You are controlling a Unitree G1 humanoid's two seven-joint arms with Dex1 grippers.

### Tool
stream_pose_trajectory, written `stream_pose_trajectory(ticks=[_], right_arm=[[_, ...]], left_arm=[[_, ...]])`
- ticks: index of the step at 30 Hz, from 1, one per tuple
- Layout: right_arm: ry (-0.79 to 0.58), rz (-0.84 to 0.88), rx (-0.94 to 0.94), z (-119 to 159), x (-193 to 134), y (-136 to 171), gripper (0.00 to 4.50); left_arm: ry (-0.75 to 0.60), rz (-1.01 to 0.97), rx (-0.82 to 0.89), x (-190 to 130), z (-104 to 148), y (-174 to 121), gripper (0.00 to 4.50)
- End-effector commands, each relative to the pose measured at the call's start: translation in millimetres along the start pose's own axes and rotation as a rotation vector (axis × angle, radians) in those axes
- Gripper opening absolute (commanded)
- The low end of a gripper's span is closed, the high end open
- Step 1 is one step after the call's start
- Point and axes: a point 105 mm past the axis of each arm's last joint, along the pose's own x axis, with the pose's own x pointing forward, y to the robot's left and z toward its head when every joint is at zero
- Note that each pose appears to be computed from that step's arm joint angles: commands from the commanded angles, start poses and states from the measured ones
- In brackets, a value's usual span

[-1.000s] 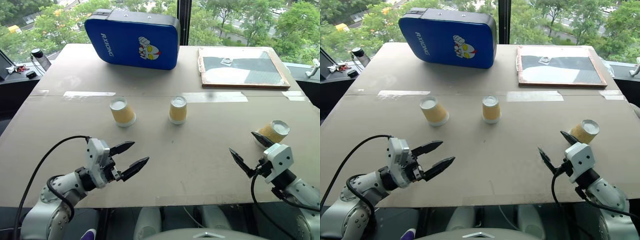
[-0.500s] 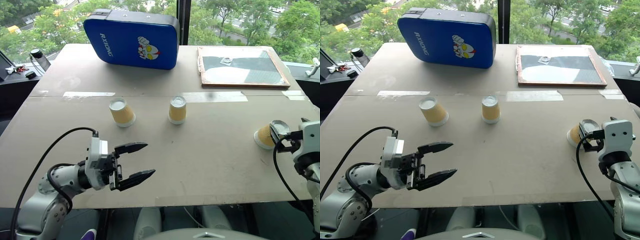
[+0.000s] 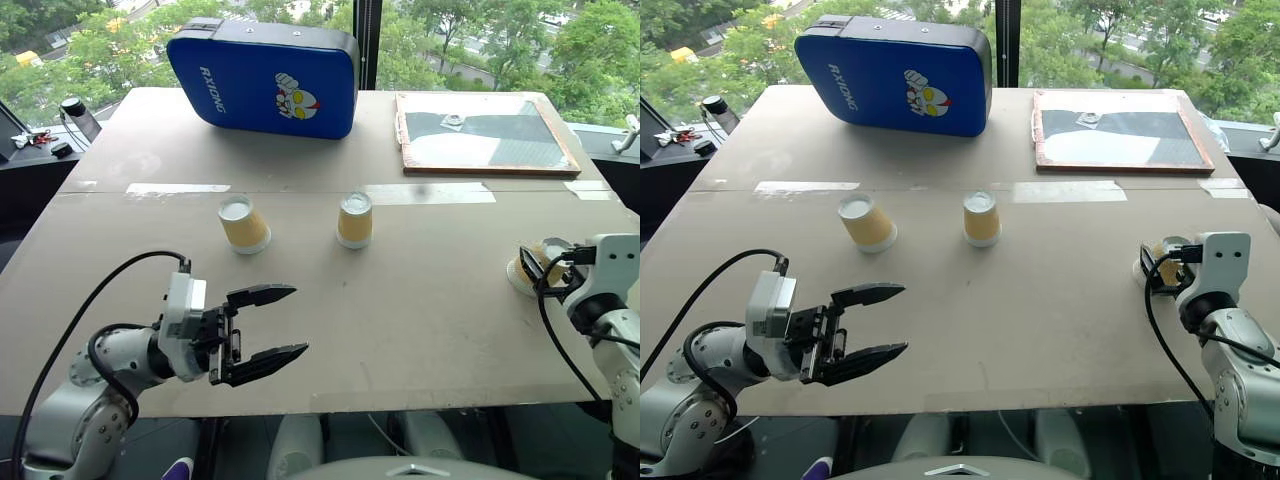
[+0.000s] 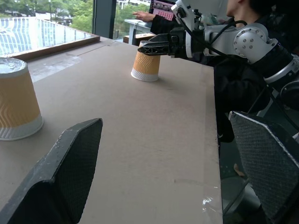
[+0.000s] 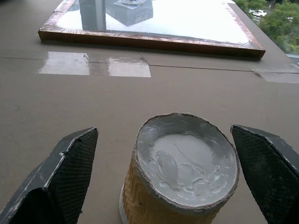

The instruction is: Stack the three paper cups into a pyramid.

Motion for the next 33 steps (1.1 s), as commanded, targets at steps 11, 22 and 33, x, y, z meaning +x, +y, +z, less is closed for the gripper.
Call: stream_pose_trajectory(ticks=[11,22,33], right_arm=[[-0.037,0.024,-0.077,14.9,-1.4,-0.9,2.35],[-0.171,0.698,-0.204,56.7,-25.2,123.4,2.35],[-0.151,1.050,-0.379,53.5,-15.6,193.5,2.35]], left_arm=[[-0.006,0.042,0.018,-1.6,7.3,-2.9,4.50],[-0.017,0.175,-0.015,-18.1,2.8,15.2,4.50],[-0.007,0.283,0.013,-40.2,0.0,18.4,4.50]])
